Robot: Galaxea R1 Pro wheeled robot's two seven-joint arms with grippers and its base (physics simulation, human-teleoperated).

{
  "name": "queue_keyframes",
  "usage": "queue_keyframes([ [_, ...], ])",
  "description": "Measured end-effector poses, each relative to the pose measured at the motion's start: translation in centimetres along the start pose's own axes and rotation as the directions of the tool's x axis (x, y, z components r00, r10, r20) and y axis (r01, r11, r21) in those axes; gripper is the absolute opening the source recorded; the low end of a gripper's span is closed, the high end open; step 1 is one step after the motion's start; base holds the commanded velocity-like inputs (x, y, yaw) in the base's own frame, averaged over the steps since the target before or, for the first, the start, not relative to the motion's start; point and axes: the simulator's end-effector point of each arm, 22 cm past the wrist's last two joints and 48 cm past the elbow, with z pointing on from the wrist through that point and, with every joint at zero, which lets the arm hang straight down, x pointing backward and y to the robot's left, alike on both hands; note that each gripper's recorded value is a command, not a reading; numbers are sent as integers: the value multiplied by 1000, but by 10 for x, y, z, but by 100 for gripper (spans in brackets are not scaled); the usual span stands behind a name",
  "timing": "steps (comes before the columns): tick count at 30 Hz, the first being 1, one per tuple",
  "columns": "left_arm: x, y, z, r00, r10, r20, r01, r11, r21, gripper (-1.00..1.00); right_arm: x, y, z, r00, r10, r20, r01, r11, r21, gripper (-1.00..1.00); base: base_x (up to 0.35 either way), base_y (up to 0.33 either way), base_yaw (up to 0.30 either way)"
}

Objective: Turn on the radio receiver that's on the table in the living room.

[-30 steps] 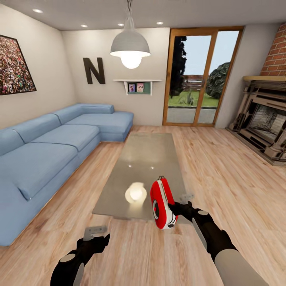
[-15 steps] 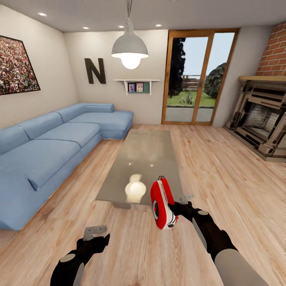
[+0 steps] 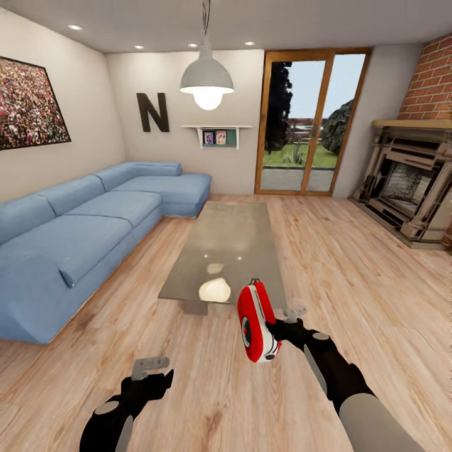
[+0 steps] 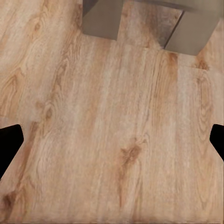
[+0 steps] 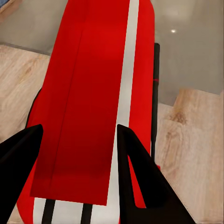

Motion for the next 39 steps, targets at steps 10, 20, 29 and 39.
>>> queue_keyframes([
  [10,0,0,0,1000,0,0,0,1000,0,100,3,1,1,1000,4,-6,-4,1000,-2,-100,-346,0,0],
  [20,-27,0,-2,993,-2,119,3,1000,-5,100,33,8,4,998,16,-68,-17,1000,-20,-100,-131,0,0],
  [29,-85,-2,-20,954,-7,299,5,1000,6,100,29,82,-27,989,-14,-145,-49,906,-421,-100,-2,0,0],
  [39,-95,2,-23,939,-1,344,3,1000,-5,-100,5,56,-50,995,-59,-77,14,874,-485,-100,0,0,0],
])
